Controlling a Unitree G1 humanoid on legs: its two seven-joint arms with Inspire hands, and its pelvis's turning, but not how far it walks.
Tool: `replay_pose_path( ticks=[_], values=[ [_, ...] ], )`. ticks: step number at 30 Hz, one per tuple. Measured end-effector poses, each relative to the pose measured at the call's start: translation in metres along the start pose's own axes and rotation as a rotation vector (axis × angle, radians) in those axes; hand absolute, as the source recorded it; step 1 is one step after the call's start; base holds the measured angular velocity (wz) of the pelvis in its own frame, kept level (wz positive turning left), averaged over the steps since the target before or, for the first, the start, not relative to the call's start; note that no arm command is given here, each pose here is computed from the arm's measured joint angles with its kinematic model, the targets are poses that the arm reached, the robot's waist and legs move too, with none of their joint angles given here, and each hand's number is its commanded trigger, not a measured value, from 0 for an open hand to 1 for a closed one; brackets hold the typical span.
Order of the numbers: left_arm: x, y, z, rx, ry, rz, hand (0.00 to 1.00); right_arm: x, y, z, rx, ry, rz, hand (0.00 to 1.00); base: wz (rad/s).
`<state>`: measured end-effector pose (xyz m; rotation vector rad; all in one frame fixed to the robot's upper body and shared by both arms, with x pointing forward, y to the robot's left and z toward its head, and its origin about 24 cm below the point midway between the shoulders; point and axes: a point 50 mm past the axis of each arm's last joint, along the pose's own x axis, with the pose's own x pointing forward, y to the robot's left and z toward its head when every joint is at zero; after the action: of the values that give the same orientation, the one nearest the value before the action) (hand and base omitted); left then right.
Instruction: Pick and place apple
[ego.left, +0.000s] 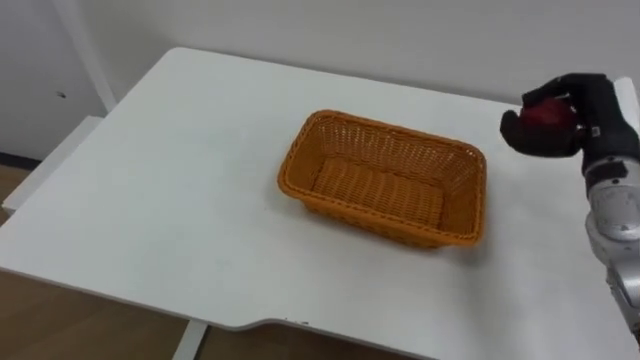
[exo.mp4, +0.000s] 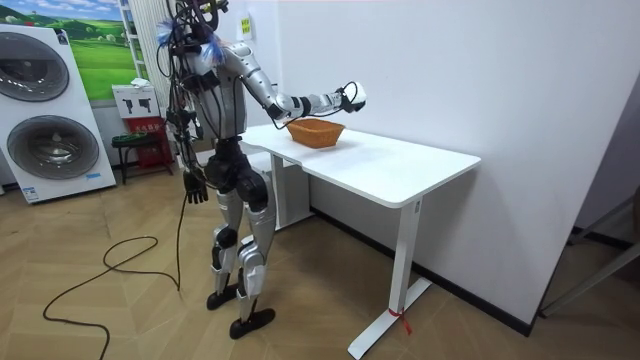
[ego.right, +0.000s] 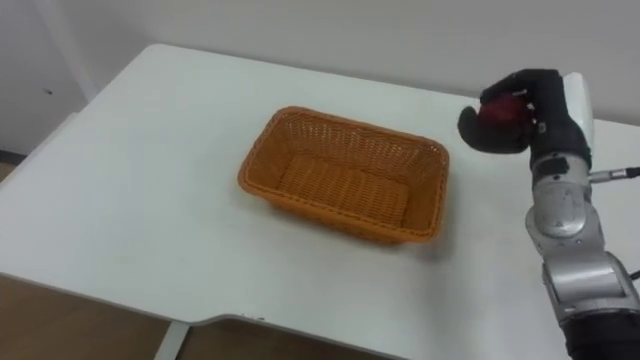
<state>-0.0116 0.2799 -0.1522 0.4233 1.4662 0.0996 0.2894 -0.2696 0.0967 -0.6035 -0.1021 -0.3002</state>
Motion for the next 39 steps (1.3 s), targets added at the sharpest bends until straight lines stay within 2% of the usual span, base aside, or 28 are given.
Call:
replay_pose_path(
  ticks=[6, 20, 21, 22, 26, 34, 39],
  values=[
    [0.001, -0.002, 0.004, -0.002, -0.016, 0.000, 0.00, 0.000, 0.000, 0.018, 0.025, -0.084, 0.006, 1.00, -0.07],
    [0.003, -0.002, 0.010, -0.002, -0.004, -0.006, 0.00, -0.004, 0.012, 0.043, 0.069, -0.188, 0.212, 1.00, -0.04],
    [0.004, -0.002, 0.012, -0.001, -0.009, -0.005, 0.00, -0.005, 0.013, 0.044, 0.066, -0.191, 0.223, 0.60, -0.04],
    [0.004, -0.002, 0.012, 0.000, -0.010, -0.006, 0.00, -0.007, 0.018, 0.043, 0.062, -0.188, 0.252, 0.01, -0.04],
    [0.004, -0.004, 0.020, 0.030, -0.030, -0.019, 0.00, -0.016, 0.028, 0.033, 0.050, -0.156, 0.349, 0.00, 0.00],
    [0.005, -0.005, 0.021, 0.033, -0.028, -0.044, 0.00, -0.020, 0.032, 0.030, 0.044, -0.146, 0.406, 0.00, 0.00],
    [0.005, -0.006, 0.020, 0.031, -0.025, -0.048, 0.00, -0.024, 0.037, 0.049, 0.055, -0.224, 0.450, 0.00, -0.08]
  ],
)
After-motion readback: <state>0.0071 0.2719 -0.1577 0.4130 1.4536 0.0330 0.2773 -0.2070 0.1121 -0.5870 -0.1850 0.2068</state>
